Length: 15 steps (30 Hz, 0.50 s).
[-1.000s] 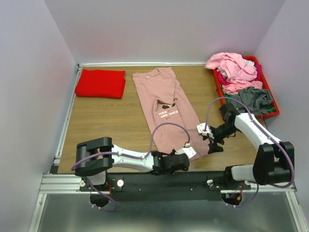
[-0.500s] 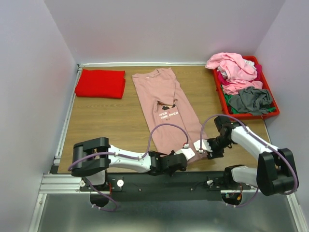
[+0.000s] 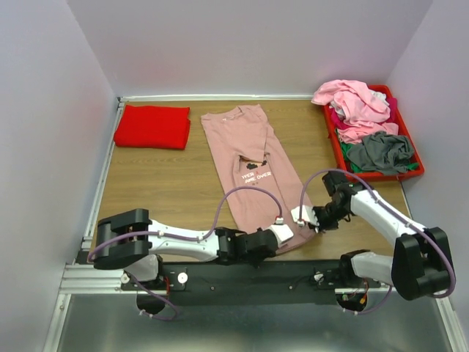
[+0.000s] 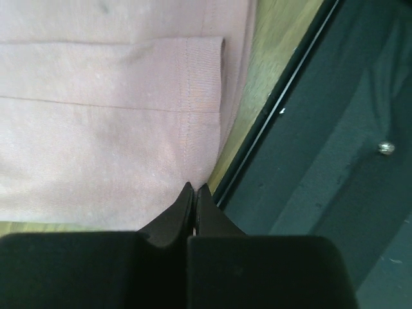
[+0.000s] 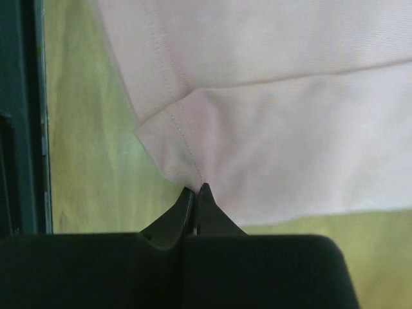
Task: Fold and stack the t-shirts
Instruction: Fold the tshirt
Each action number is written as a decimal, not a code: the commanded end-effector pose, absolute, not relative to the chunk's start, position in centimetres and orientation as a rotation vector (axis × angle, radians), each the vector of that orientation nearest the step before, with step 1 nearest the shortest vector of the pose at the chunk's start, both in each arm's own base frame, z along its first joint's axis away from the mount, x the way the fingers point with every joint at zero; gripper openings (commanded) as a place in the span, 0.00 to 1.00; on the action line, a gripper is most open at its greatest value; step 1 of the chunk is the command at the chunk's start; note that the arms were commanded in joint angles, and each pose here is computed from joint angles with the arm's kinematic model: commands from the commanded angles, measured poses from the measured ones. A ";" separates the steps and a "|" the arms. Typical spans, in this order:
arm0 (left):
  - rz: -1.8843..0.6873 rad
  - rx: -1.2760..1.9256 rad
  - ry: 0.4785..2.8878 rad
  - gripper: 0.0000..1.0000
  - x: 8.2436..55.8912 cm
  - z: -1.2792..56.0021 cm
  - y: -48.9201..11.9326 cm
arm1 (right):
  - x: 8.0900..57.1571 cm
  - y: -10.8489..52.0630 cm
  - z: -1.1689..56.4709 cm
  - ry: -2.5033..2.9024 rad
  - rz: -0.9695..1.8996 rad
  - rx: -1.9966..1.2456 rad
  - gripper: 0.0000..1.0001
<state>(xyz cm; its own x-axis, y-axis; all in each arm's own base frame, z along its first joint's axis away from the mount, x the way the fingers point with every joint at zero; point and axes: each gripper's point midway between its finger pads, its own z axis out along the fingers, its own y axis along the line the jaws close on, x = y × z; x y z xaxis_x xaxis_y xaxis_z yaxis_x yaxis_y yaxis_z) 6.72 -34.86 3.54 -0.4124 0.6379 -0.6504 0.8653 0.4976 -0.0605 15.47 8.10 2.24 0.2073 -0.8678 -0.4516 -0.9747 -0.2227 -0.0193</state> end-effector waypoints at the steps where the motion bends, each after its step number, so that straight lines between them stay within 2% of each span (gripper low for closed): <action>1: -0.645 1.207 2.126 0.00 7.7 6.6 -35.2 | 18.2 9.8 6.8 1.746 0.502 -2.075 0.00; 4: -0.676 1.144 2.086 0.00 10.0 9.0 -34.7 | 20.1 11.2 8.9 1.735 0.524 -1.998 0.00; 5: -0.661 1.075 2.095 0.00 12.2 9.6 -34.0 | 20.8 11.5 9.4 1.755 0.530 -1.966 0.00; 9: -0.678 0.941 2.051 0.00 17.5 12.7 -32.3 | 27.0 13.5 11.9 1.781 0.501 -1.832 0.00; 11: -0.647 0.905 2.058 0.00 20.6 12.7 -31.0 | 29.3 14.5 10.9 1.867 0.549 -1.749 0.00; 13: -0.623 0.888 2.054 0.00 23.1 13.1 -30.3 | 33.5 15.7 12.4 1.853 0.505 -1.662 0.00; 15: -0.567 0.865 2.059 0.00 26.2 12.8 -29.2 | 36.1 16.4 10.8 1.938 0.537 -1.582 0.00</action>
<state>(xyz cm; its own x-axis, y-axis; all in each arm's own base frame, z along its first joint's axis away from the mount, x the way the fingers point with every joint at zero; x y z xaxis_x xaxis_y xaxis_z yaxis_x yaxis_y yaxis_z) 22.61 -29.68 12.25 -0.4814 0.3497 -0.8037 0.7127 0.6899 -0.1268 30.52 13.95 11.07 0.0013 -0.8089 -0.5880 -0.9944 0.0611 -0.0862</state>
